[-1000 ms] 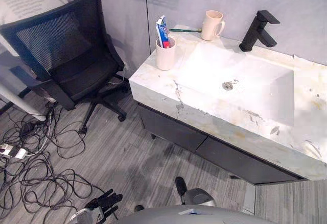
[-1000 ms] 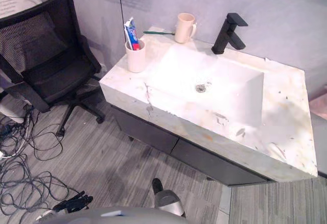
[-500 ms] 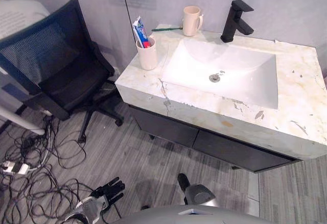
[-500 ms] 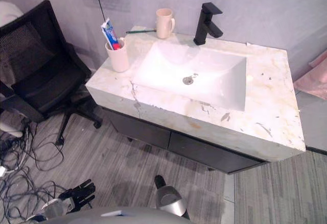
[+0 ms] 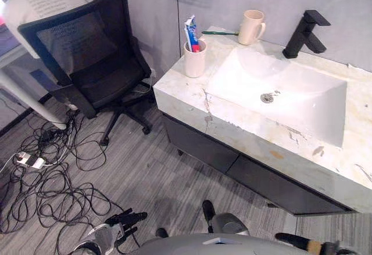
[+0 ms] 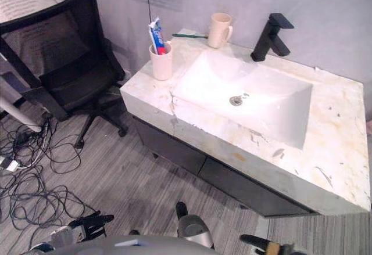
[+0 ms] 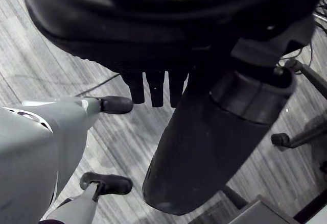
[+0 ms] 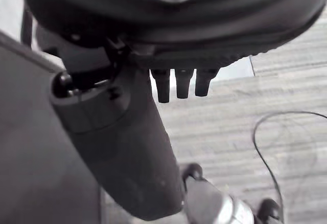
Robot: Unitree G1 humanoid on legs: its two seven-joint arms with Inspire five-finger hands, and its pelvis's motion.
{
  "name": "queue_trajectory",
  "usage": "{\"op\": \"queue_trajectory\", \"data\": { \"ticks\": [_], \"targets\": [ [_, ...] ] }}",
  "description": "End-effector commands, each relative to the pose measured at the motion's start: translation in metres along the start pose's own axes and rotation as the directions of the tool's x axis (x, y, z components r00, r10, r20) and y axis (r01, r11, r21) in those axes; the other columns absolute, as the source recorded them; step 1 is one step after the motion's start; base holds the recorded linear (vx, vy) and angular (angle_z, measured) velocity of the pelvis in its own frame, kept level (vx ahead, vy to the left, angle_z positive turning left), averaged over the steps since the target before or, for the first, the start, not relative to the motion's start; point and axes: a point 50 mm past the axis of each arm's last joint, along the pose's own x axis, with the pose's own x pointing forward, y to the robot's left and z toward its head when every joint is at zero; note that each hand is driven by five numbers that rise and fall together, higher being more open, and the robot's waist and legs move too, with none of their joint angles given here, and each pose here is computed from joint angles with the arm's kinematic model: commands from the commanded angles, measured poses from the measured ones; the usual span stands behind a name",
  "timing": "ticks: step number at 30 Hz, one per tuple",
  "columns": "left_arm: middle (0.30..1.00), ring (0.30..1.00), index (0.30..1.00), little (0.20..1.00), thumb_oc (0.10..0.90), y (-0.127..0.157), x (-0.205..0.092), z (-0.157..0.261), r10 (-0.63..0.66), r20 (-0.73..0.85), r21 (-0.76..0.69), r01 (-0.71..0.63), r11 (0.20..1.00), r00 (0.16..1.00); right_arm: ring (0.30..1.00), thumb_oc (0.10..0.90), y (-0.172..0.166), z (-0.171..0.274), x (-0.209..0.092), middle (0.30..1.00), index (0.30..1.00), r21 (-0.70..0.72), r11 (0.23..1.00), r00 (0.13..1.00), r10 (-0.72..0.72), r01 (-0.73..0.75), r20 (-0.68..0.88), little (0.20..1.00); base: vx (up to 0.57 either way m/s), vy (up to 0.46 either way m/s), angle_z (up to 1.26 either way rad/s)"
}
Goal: Organize the bathroom.
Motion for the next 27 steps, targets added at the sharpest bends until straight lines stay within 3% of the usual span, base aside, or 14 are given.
{"op": "queue_trajectory", "data": {
  "ticks": [1, 5, 6, 10, 11, 18, 27],
  "targets": [
    [0.900, 0.900, 0.900, 0.900, 0.800, 0.006, -0.003, 0.019, -0.002, 0.035, 0.078, 0.000, 0.997, 0.999, 0.900, 0.800, 0.004, -0.015, 0.003, 0.900, 0.900, -0.180, 0.984, 0.995, -0.003, -0.015, -0.098, 0.900, 0.02, -0.024, 0.06],
    [0.900, 0.900, 0.900, 0.900, 0.800, 0.002, -0.002, 0.016, -0.004, 0.010, 0.104, 0.002, 0.995, 1.000, 0.900, 0.800, 0.024, -0.021, 0.007, 0.900, 0.900, -0.283, 0.955, 0.988, 0.051, -0.092, -0.148, 0.900, 0.01, -0.004, 0.11],
    [0.900, 0.900, 0.900, 0.900, 0.800, -0.001, 0.000, 0.013, 0.002, 0.003, 0.133, -0.003, 0.991, 1.000, 0.900, 0.800, 0.029, -0.022, 0.007, 0.900, 0.900, -0.421, 0.901, 0.983, 0.035, -0.109, -0.180, 0.900, 0.00, 0.000, 0.00],
    [0.900, 0.900, 0.900, 0.900, 0.800, -0.009, 0.002, 0.011, 0.004, 0.016, 0.143, -0.006, 0.990, 1.000, 0.900, 0.800, 0.042, -0.023, 0.009, 0.900, 0.900, -0.558, 0.819, 0.983, 0.032, -0.130, -0.182, 0.900, -0.01, 0.011, 0.10],
    [0.900, 0.900, 0.900, 0.900, 0.800, -0.013, 0.003, 0.009, 0.002, 0.014, 0.131, -0.004, 0.991, 1.000, 0.900, 0.800, 0.055, -0.020, 0.010, 0.900, 0.900, -0.619, 0.770, 0.981, 0.048, -0.155, -0.185, 0.900, -0.02, 0.031, 0.18],
    [0.900, 0.900, 0.900, 0.900, 0.800, -0.022, 0.005, -0.004, -0.003, -0.024, 0.114, 0.005, 0.993, 1.000, 0.900, 0.800, 0.078, -0.020, 0.010, 0.900, 0.900, -0.697, 0.694, 0.980, 0.072, -0.182, -0.185, 0.900, -0.01, 0.024, 0.09],
    [0.900, 0.900, 0.900, 0.900, 0.800, -0.017, 0.005, -0.014, 0.017, -0.068, 0.111, -0.009, 0.994, 0.998, 0.900, 0.800, 0.078, -0.018, 0.010, 0.900, 0.900, -0.703, 0.695, 0.985, 0.043, -0.150, -0.167, 0.900, 0.00, 0.002, 0.01]
  ]
}}
